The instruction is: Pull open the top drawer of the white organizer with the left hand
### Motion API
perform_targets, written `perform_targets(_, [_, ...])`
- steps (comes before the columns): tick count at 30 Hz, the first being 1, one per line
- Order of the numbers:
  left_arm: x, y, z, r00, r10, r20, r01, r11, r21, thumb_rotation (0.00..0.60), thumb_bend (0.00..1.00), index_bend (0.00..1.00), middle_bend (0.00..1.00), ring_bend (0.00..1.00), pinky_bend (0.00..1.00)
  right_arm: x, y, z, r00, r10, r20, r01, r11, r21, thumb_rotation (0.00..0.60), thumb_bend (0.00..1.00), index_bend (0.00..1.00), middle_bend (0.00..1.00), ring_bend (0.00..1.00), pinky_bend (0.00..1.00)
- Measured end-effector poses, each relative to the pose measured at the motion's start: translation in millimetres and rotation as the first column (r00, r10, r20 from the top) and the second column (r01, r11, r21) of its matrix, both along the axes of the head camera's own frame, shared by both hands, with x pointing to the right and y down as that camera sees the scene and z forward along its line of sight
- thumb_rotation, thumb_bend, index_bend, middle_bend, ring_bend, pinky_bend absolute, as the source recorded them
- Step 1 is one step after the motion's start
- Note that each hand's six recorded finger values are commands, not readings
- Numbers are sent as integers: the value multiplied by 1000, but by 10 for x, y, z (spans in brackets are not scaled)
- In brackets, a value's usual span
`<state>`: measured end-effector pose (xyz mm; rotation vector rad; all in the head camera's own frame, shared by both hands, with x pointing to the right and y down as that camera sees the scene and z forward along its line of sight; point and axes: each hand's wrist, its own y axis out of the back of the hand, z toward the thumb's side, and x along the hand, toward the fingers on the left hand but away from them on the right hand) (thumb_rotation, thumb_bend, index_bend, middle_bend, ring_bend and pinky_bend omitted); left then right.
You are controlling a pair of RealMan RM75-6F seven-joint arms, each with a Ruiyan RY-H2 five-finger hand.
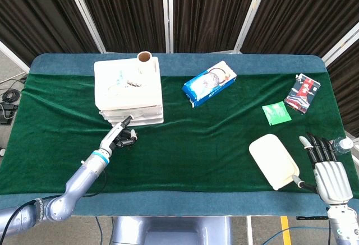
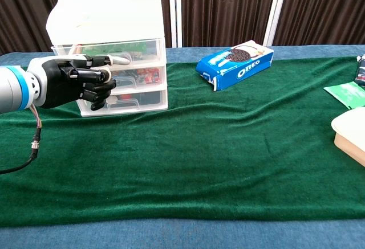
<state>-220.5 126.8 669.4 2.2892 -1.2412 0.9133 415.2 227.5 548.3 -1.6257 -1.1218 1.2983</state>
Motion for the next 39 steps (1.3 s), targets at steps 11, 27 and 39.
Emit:
perform_targets(11, [-26, 55, -16, 1000, 11, 0, -11, 1000, -1, 600, 965, 209, 835, 747, 730, -6, 4, -2, 1000, -2, 0, 2, 1000, 0, 600, 37, 0, 0, 0, 0])
perform_targets(27, [-98, 101, -119, 993, 83, 79, -92, 987, 129, 600, 961, 26, 835, 746, 730, -14, 6, 11, 1000, -4, -2, 4, 1000, -3, 600, 36, 0, 0, 0, 0])
perform_targets(39, [-187, 36, -521, 884, 127, 450, -325, 859, 396, 600, 962, 21, 835, 747, 730, -34, 16, 18, 1000, -10, -4, 10, 1000, -4, 600, 37, 0, 0, 0, 0])
